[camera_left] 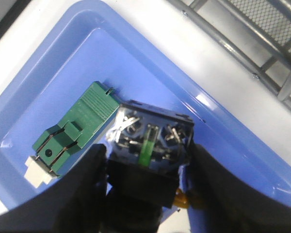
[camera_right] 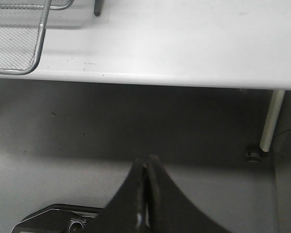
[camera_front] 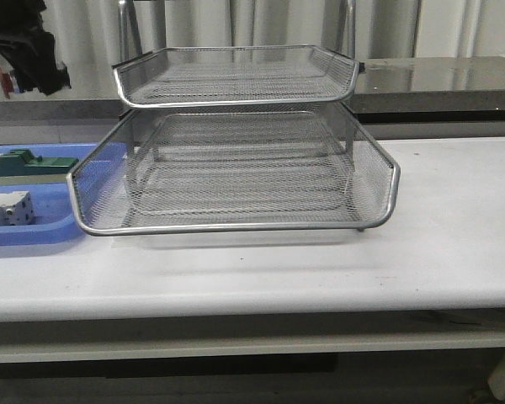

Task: Place button on rack with both arms
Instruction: 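Lift the red button out of the blue bin with the left gripper, then carry the red button over the pulled-out tray and lower it inside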

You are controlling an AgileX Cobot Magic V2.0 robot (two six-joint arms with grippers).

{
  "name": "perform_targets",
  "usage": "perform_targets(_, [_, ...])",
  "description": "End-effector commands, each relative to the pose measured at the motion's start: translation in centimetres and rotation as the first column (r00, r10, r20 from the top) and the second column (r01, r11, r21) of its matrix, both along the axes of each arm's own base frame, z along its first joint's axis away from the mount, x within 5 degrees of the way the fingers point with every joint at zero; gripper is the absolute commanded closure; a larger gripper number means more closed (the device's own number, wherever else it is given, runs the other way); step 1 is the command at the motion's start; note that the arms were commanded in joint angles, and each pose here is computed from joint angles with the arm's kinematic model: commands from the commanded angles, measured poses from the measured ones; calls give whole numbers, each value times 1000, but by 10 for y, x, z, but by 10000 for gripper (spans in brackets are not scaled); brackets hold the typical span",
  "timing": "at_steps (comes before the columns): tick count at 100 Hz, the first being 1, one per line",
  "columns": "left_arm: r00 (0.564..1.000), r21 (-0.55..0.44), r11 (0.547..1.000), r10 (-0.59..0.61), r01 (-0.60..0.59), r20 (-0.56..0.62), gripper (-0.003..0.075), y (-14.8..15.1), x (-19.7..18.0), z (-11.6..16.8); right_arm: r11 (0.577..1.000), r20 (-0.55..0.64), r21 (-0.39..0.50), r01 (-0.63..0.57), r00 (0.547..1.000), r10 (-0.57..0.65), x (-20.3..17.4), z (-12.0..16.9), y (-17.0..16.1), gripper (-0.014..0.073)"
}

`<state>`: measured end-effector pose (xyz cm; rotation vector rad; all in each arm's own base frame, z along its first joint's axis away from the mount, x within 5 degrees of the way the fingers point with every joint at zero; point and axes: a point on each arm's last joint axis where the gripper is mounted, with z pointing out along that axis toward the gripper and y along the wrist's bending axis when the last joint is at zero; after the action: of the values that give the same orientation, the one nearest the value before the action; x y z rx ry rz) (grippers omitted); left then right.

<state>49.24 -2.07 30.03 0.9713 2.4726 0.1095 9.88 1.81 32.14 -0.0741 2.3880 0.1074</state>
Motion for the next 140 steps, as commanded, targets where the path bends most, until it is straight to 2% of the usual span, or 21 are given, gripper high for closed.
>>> perform_targets(1, [996, -25, 1000, 19, -16, 86, 716, 2, -31, 59, 1000, 84, 2, 2, 996, -2, 3, 13, -1, 663])
perform_targets(21, [998, -41, 999, 23, -20, 65, 716, 1, -72, 80, 1000, 84, 2, 2, 996, -2, 3, 13, -1, 663])
perform_targets(43, [999, -132, 991, 7, -2, 33, 716, -8, -128, 97, 1000, 84, 2, 2, 996, -2, 3, 13, -1, 663])
perform_targets(69, [995, -137, 985, -102, 104, 18, 716, -41, -171, 101, 1000, 84, 2, 2, 996, -2, 3, 13, -1, 663])
perform_targets(91, [967, -144, 958, -253, 249, -6, 716, -92, -180, 91, 1000, 84, 2, 2, 996, -2, 3, 13, -1, 663])
perform_targets(106, [932, -135, 924, -362, 358, -6, 716, -128, -180, 79, 1000, 84, 2, 2, 996, -2, 3, 13, -1, 663])
perform_targets(140, [892, -137, 882, -452, 450, 23, 716, -188, -164, 39, 1000, 84, 2, 2, 996, -2, 3, 13, -1, 663])
